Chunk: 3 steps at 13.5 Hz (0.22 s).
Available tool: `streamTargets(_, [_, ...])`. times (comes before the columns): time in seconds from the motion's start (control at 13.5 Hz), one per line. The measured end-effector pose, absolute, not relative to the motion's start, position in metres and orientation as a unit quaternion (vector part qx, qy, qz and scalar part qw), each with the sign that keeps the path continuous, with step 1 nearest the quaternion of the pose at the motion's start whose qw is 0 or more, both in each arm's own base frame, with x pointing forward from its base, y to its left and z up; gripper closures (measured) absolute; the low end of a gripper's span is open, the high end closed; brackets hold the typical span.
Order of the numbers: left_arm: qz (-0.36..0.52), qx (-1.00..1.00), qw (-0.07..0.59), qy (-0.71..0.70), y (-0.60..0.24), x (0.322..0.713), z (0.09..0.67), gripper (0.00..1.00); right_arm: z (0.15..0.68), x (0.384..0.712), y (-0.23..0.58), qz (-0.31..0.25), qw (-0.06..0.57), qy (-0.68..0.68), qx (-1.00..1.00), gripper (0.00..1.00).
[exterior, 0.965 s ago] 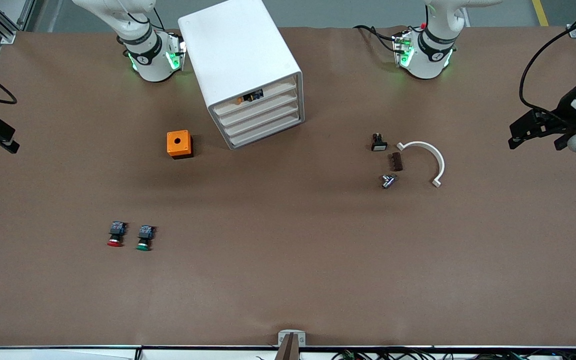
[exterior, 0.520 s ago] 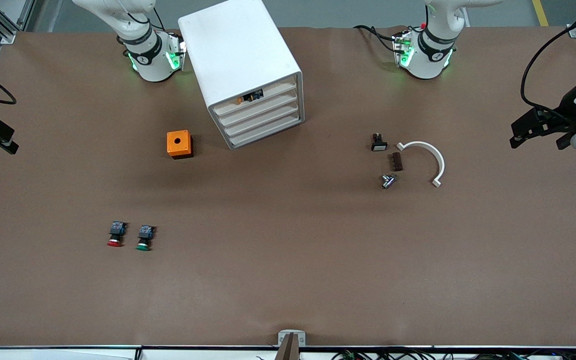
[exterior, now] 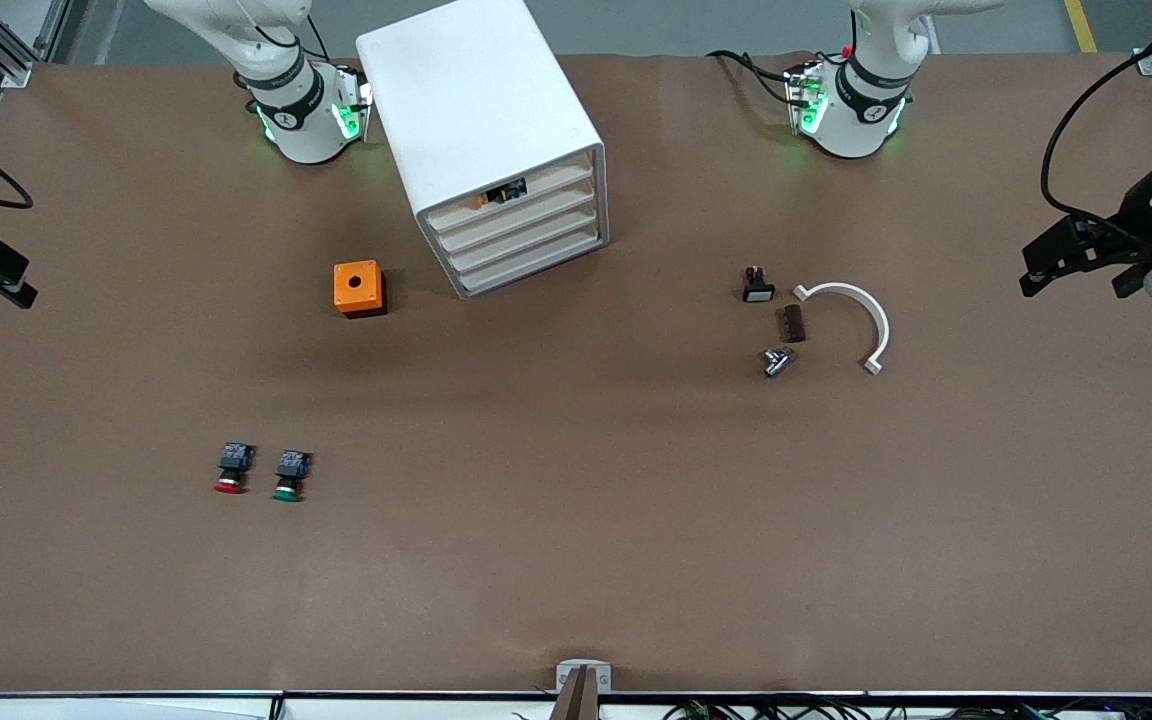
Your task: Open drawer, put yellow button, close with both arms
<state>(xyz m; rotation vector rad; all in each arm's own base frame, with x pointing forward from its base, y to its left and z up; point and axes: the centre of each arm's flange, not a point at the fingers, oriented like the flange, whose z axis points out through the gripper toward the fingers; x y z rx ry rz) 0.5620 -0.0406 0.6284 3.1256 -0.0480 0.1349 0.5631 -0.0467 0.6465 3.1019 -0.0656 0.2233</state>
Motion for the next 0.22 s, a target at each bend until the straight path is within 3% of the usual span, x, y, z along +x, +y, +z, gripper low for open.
streamTargets(0.22, [0.043, 0.999, 0.006, -0.016, -0.0416, 0.5619, 0.6284, 0.00, 0.6465, 0.5631, -0.0467, 0.072, 0.016, -0.021, 0.997, 0.00])
